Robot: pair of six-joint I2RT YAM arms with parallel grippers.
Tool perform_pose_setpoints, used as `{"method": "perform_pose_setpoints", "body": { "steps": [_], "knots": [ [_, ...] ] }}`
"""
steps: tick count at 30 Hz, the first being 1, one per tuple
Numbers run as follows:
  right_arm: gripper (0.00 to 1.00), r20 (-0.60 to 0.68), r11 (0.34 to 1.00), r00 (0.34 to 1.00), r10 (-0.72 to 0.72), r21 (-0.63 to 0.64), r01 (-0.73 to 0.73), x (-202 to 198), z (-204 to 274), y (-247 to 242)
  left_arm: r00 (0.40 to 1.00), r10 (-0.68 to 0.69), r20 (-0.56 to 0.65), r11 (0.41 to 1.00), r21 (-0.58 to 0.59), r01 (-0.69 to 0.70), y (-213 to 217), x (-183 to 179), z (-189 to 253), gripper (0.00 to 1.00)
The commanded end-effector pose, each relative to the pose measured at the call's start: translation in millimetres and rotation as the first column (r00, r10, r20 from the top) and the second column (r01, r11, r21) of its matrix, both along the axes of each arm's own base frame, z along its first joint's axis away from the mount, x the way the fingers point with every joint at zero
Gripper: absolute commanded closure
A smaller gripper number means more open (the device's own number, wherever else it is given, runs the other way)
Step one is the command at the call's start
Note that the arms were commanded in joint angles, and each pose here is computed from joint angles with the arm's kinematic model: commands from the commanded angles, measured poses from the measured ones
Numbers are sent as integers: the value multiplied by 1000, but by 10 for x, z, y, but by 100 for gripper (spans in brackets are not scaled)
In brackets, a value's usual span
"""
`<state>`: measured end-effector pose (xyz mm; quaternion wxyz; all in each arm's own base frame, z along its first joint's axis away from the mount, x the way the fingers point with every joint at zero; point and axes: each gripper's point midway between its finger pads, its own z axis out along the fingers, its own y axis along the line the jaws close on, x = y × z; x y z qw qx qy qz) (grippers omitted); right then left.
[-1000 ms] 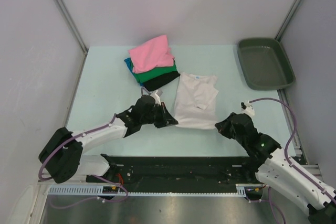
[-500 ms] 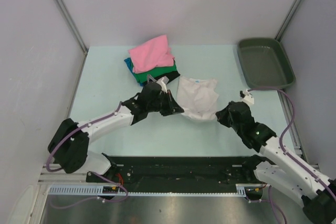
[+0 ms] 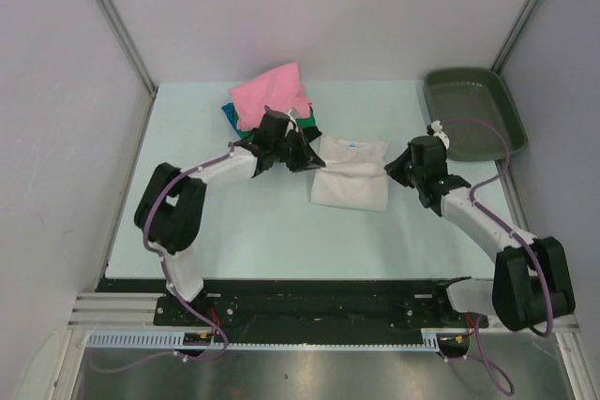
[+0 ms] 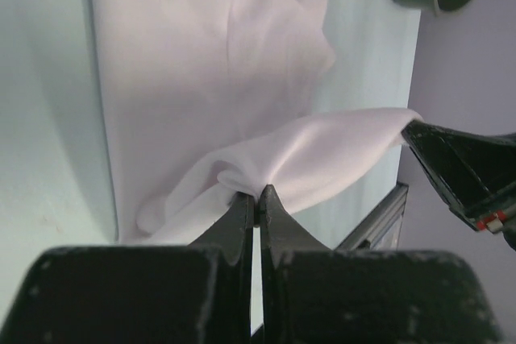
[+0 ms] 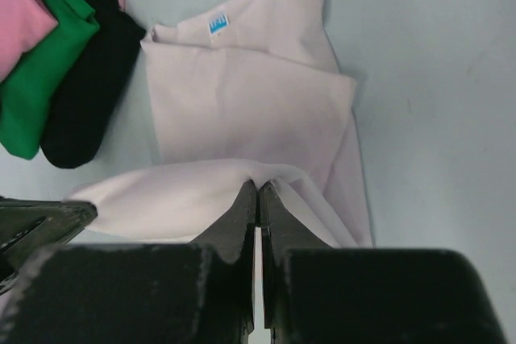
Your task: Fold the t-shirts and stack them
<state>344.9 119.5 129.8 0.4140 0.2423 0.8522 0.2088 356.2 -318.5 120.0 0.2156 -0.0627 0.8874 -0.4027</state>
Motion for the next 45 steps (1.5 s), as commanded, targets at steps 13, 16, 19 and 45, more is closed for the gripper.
{"method": "perform_pose_setpoints", "body": {
  "steps": [13,16,19,45],
  "knots": [
    [100,67,999,997,-48,29,46,1000,8,-97,1000,7,-10,999,-42,-7,-99,1051,-163,100],
    [100,69,997,995,-75,-1,75,1154,-25,-165,1000,15,-10,1000,-18,-16,-81,1232,-254,60],
    [47,55,989,994,-98,-108,103,1426,-70,-287,999,22,33,999,-25,-21,-84,1458,-97,0],
    [0,-337,28,687,644,-887,-461,-669,539,1046,956,190,224,946,218,-240,1629,-1137,308,0]
  ]
}}
